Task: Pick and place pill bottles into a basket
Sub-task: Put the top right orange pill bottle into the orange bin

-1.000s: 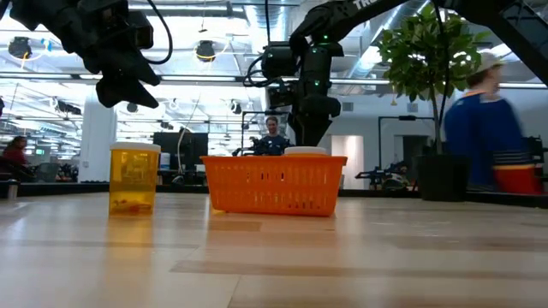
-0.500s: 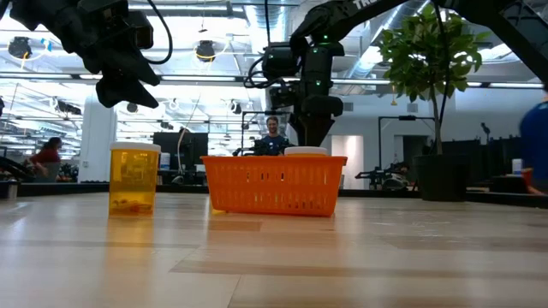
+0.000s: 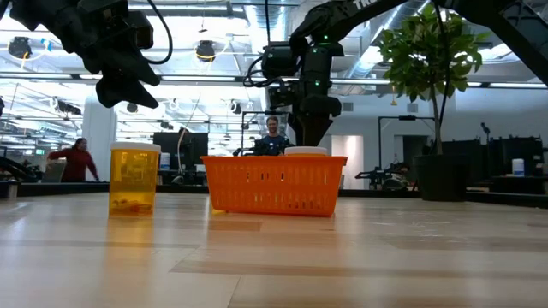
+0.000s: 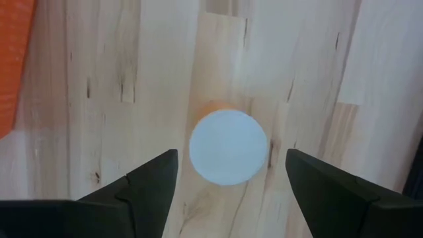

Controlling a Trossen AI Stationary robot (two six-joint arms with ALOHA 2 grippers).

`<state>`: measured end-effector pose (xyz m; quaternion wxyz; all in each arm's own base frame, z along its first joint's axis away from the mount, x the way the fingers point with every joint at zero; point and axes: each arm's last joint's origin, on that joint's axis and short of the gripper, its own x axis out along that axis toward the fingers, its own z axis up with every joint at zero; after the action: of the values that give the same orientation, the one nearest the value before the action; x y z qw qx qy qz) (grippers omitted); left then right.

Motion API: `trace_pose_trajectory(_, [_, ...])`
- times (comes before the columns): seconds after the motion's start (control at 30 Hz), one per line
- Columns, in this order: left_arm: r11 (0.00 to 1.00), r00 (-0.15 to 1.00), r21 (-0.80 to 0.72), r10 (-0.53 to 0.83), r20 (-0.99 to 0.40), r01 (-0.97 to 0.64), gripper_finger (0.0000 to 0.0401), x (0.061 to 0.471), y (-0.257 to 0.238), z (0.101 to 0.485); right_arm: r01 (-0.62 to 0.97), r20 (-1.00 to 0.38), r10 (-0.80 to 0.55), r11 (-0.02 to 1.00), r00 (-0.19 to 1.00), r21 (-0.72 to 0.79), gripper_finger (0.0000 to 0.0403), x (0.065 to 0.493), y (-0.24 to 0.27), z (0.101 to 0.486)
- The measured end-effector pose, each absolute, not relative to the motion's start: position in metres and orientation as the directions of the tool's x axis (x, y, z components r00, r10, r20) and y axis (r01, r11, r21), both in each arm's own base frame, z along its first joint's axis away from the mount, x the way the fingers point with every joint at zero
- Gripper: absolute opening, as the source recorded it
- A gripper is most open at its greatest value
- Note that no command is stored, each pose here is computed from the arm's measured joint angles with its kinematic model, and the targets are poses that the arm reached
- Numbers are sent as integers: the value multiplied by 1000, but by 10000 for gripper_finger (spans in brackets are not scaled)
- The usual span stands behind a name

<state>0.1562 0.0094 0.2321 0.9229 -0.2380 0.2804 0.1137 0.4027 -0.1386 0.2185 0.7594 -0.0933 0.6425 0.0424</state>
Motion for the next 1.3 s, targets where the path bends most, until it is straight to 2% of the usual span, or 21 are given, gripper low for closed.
trace_pose_trajectory(1.3, [861, 816, -376, 74, -574, -343, 236, 156, 9, 232, -191, -978, -66, 976, 197, -104, 276, 407, -135, 219])
